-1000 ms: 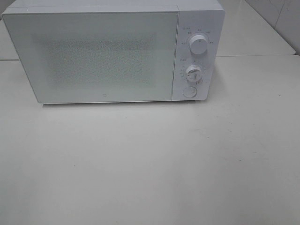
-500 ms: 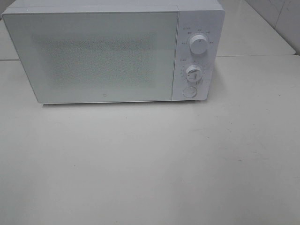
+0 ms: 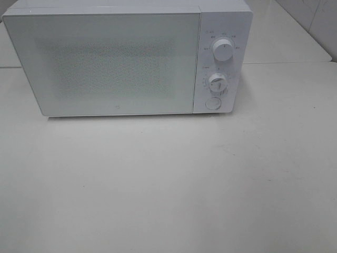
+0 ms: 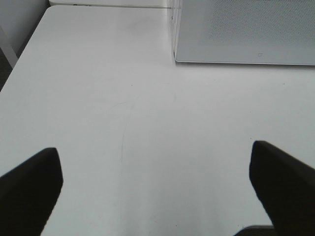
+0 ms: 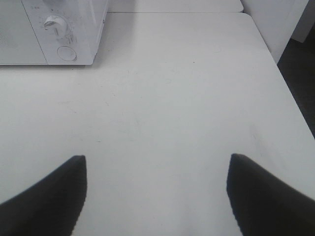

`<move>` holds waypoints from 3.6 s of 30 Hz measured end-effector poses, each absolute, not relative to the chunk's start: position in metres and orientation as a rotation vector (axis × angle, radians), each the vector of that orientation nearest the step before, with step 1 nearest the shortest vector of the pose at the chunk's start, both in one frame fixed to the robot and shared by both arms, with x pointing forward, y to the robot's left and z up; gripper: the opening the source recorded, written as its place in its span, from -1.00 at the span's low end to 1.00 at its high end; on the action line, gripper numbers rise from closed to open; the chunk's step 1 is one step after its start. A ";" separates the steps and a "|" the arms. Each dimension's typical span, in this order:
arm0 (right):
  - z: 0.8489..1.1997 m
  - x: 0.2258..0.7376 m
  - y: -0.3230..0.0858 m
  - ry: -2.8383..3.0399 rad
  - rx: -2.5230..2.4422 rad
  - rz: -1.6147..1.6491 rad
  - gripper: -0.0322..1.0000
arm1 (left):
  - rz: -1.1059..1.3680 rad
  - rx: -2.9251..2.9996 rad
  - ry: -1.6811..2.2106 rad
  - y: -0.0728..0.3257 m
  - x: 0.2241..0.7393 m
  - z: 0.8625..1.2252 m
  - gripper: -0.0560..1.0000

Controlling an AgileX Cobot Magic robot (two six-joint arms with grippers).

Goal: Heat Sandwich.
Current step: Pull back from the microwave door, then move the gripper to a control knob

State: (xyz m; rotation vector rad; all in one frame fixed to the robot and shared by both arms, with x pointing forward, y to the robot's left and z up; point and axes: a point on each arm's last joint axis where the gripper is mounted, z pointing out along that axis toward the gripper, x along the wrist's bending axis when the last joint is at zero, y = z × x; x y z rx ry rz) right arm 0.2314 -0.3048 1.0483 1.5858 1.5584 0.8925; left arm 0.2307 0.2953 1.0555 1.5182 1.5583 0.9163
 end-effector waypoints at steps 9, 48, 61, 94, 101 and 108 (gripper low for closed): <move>1.048 0.231 -0.305 1.558 1.586 0.892 0.53 | 0.915 1.516 1.560 0.295 0.231 1.056 0.95; 1.073 0.296 -0.301 1.557 1.535 0.917 0.55 | 0.916 1.517 1.560 0.295 0.231 1.056 0.95; 1.073 0.360 -0.296 1.558 1.502 0.947 0.55 | 0.916 1.517 1.560 0.295 0.231 1.056 0.95; 1.009 0.487 -0.262 1.528 1.282 1.135 0.55 | 0.916 1.517 1.560 0.295 0.231 1.056 0.95; 0.986 0.490 -0.234 1.471 1.257 1.153 0.55 | 0.916 1.516 1.561 0.295 0.231 1.056 0.95; 0.972 0.487 -0.212 1.458 1.273 1.182 0.55 | 0.916 1.516 1.561 0.295 0.231 1.056 0.95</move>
